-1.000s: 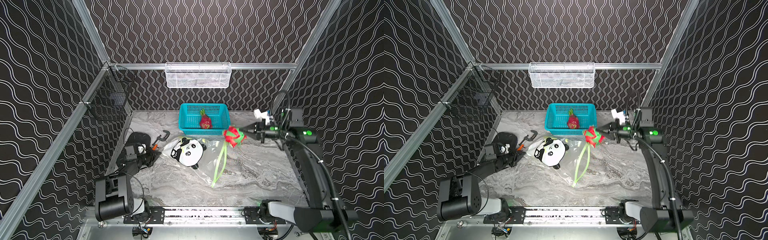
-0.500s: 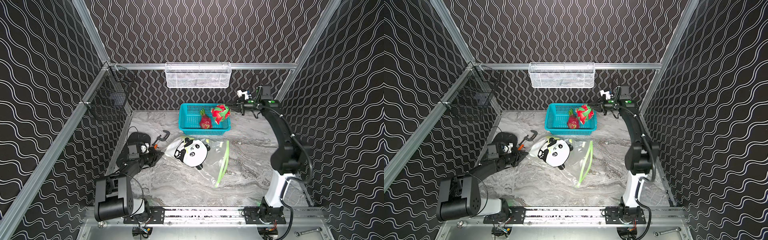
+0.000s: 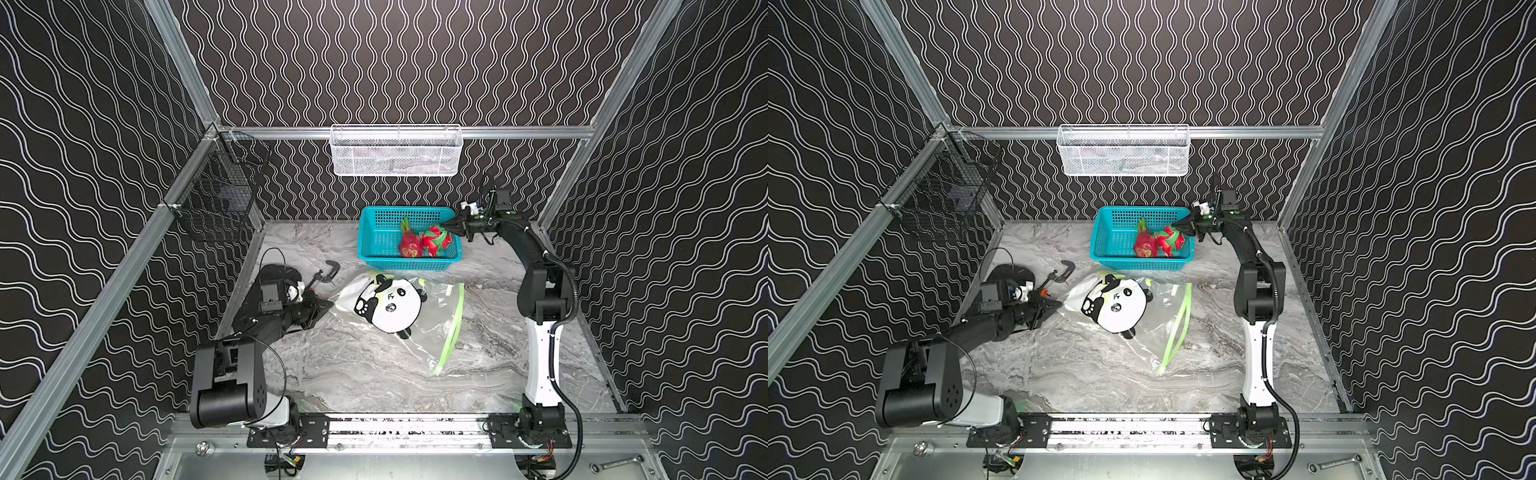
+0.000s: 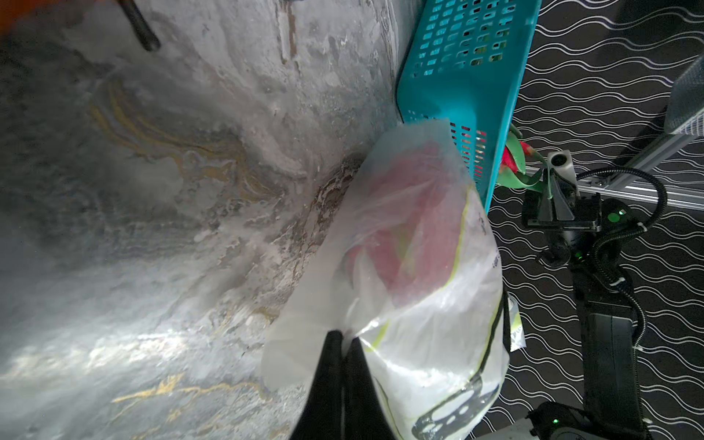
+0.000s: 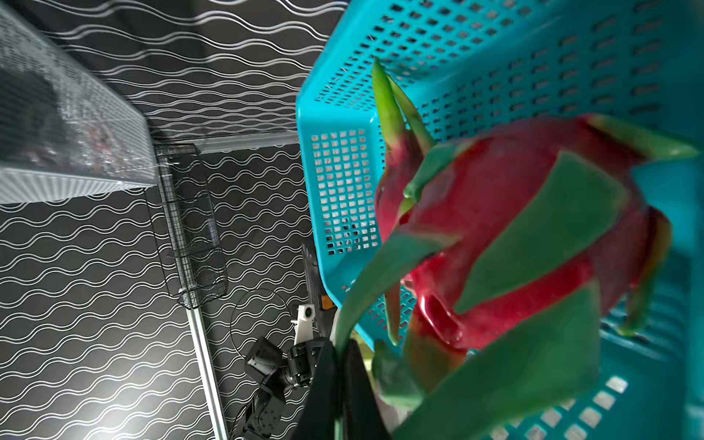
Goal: Open the zip-top bag and take out the dragon fruit
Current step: Place the dragon fruit in the basket, then pick up the dragon fruit from the zipper food storage bag.
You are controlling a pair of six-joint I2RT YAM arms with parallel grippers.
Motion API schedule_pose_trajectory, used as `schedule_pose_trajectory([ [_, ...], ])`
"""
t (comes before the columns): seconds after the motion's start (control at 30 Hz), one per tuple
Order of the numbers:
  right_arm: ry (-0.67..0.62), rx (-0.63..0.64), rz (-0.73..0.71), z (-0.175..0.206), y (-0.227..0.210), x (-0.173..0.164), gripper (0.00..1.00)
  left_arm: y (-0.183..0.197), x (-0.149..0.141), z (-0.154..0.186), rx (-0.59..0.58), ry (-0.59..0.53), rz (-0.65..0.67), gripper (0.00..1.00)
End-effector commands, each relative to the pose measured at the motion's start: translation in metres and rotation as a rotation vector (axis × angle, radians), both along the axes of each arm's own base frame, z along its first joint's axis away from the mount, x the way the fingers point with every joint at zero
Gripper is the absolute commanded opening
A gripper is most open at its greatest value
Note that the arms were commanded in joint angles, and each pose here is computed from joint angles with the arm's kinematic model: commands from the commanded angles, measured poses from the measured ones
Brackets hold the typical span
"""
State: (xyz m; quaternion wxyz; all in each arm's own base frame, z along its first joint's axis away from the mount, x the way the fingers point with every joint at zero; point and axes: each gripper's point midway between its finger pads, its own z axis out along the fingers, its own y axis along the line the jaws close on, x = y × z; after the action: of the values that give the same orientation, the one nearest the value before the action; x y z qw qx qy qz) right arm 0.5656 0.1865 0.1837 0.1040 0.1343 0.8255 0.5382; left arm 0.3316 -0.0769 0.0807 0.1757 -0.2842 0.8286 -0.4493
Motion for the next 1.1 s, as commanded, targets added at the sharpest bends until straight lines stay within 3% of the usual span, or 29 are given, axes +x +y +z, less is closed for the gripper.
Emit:
schedule_pose_trajectory([
  [0.0, -0.079, 0.015, 0.008, 0.012, 0.002, 0.007, 0.25, -0.004, 0.002, 0.004, -0.005, -0.024, -0.031, 0.0],
  [0.07, -0.079, 0.01, 0.005, 0.012, 0.002, 0.007, 0.47, -0.004, 0.004, 0.003, -0.011, -0.018, -0.029, 0.0],
  [0.13, -0.091, 0.005, 0.009, 0.016, 0.002, 0.006, 0.99, -0.005, 0.005, 0.002, -0.015, -0.015, -0.031, 0.0],
  [0.47, -0.172, -0.084, -0.061, 0.057, -0.023, 0.004, 1.0, -0.007, 0.007, 0.005, -0.016, -0.018, -0.041, 0.0],
  [0.57, -0.203, -0.16, -0.089, 0.07, -0.034, 0.0, 1.0, -0.007, 0.008, 0.007, -0.015, -0.022, -0.04, 0.0],
  [0.67, -0.224, -0.3, -0.162, 0.082, -0.056, -0.008, 1.0, -0.008, 0.006, 0.007, -0.014, -0.02, -0.041, 0.0],
  [0.73, -0.237, -0.459, -0.243, 0.089, -0.082, -0.017, 1.0, -0.008, 0.007, 0.009, -0.012, -0.026, -0.044, 0.0],
  [0.83, -0.183, -0.751, -0.464, 0.095, -0.147, -0.041, 1.0, -0.007, 0.006, 0.01, -0.007, -0.03, -0.044, 0.0],
  [0.9, -0.155, -0.861, -0.61, 0.101, -0.184, -0.07, 1.0, -0.007, 0.006, 0.012, -0.007, -0.033, -0.043, 0.0],
  [1.0, -0.18, -0.723, -0.595, 0.093, -0.189, -0.109, 0.97, -0.007, 0.005, 0.013, -0.001, -0.036, -0.046, 0.0],
  [1.07, -0.108, -0.645, -0.537, 0.073, -0.179, -0.143, 0.93, -0.007, 0.004, 0.014, 0.001, -0.04, -0.047, 0.0],
])
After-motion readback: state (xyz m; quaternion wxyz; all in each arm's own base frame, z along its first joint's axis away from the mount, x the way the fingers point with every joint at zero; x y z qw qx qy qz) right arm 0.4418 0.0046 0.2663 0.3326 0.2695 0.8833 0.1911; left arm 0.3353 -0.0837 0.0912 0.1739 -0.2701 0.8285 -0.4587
